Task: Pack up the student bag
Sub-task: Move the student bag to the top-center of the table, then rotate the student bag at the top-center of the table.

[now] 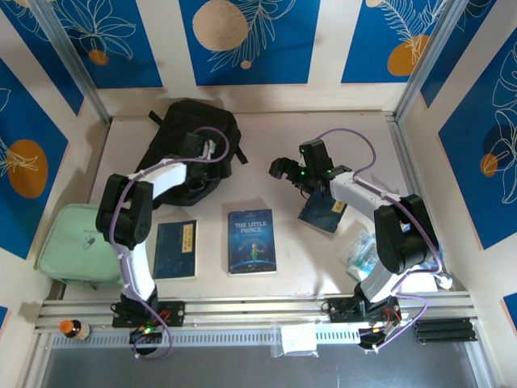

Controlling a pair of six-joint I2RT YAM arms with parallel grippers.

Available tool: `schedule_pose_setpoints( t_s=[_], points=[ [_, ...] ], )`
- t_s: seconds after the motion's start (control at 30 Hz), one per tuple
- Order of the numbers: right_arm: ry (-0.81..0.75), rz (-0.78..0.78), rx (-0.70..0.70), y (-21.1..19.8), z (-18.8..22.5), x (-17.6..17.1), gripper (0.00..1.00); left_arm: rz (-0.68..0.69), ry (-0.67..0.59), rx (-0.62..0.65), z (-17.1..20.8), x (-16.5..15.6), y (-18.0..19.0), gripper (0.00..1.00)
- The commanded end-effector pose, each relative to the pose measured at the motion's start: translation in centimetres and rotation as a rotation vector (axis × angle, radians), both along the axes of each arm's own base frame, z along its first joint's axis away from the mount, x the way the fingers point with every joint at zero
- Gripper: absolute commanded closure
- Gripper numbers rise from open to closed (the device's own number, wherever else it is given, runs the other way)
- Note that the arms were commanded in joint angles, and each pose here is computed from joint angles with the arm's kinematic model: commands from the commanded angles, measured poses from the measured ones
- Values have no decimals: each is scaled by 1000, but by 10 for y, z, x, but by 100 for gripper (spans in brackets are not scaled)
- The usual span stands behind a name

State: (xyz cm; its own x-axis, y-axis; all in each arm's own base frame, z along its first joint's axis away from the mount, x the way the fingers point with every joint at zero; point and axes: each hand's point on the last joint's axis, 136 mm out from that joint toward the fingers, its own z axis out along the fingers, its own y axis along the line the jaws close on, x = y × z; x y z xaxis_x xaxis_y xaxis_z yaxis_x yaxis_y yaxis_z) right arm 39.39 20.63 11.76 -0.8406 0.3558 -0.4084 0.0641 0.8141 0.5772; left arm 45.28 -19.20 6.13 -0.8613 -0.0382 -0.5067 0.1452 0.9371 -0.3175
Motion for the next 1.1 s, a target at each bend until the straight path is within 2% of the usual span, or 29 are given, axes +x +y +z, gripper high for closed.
schedule_pose_setpoints(
  t_s=[0.0, 0.27, 0.43, 0.57, 0.73, 0.9, 1.07],
  points=[
    [17, -22, 6, 0, -7, -1, 3, -160, 32, 89, -22, -21, -39, 13],
    [-29, -177, 9, -38, -3, -9, 3, -417, -22, 172, -38, -47, -115, 17],
    [-5, -227, 46, -63, -6, -15, 3, -462, -75, 118, -7, -48, -135, 16],
    [2, -181, 86, -64, -4, -9, 3, -401, -144, 106, 43, -43, -125, 13],
    [33, -6, 120, -24, 2, 12, 5, -241, -148, 96, 85, -59, -86, 11],
    [84, 58, 100, 15, -9, 41, 9, -88, -66, 27, 87, -94, -50, 10],
    [127, 86, 121, 42, -25, 71, 16, 45, 5, -4, 65, -120, -18, 10]
  ],
)
